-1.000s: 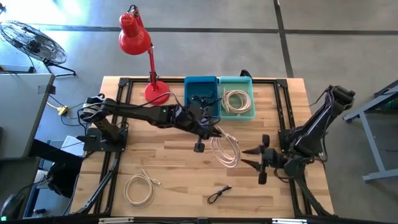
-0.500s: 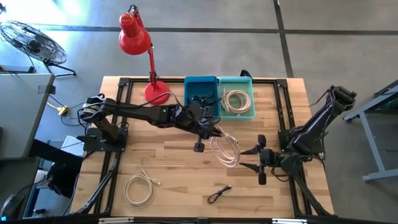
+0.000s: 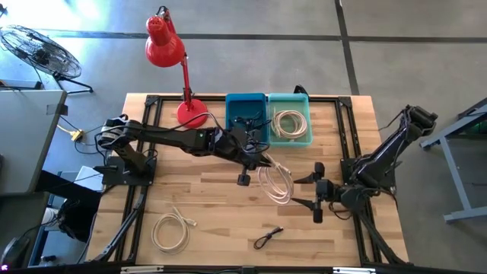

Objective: Pick & Place USB Port
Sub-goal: Put the brown HDMI cable into the green bin

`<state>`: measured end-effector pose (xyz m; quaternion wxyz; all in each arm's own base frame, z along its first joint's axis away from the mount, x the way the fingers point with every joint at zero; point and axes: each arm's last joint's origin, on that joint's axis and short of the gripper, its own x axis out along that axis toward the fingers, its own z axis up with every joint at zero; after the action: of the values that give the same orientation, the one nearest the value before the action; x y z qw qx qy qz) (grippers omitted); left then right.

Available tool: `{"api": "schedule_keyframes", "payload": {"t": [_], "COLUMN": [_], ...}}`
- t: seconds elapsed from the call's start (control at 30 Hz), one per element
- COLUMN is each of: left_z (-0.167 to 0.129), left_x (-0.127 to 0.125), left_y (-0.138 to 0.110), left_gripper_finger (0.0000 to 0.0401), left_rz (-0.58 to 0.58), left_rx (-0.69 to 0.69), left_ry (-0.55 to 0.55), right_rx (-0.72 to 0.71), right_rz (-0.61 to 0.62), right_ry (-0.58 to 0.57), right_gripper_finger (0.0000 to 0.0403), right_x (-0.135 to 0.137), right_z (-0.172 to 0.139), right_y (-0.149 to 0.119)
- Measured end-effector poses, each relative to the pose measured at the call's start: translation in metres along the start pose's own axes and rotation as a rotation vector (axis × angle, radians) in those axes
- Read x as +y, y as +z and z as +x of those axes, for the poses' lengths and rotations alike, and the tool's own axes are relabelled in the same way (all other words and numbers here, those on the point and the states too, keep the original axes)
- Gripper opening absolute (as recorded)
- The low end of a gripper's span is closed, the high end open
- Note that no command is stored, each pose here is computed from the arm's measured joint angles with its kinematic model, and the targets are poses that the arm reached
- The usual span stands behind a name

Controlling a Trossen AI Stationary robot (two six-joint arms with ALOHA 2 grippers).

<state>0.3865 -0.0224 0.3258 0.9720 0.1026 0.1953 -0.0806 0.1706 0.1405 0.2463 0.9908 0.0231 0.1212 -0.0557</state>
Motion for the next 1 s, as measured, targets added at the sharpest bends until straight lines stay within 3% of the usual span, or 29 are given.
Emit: {"api": "schedule_keyframes", "payload": {"t": [0.27, 0.5, 0.67, 0.93, 1.0], "left_z": [0.0, 0.0, 0.0, -0.001, -0.001], "left_x": [0.0, 0.0, 0.0, 0.001, 0.0], "left_y": [0.0, 0.0, 0.0, 0.002, 0.003], "left_gripper_finger": [0.0008, 0.0008, 0.001, 0.0039, 0.004], "left_rz": [0.003, 0.02, 0.025, 0.023, 0.022], "left_rx": [0.0, -0.001, 0.0, -0.011, -0.025], "left_ry": [0.005, 0.003, 0.007, 0.018, 0.001], "right_rx": [0.021, 0.017, 0.024, 0.042, 0.044], "right_rz": [0.003, -0.007, -0.047, -0.089, -0.095], "right_ry": [-0.014, 0.045, 0.032, 0.038, 0.044], "right_gripper_finger": [0.0256, 0.0237, 0.0172, 0.0017, 0.0013], "right_x": [-0.013, -0.019, -0.023, -0.028, -0.028], "right_z": [0.014, 0.024, 0.03, 0.036, 0.037], "right_y": [0.003, 0.009, 0.008, 0.007, 0.007]}}
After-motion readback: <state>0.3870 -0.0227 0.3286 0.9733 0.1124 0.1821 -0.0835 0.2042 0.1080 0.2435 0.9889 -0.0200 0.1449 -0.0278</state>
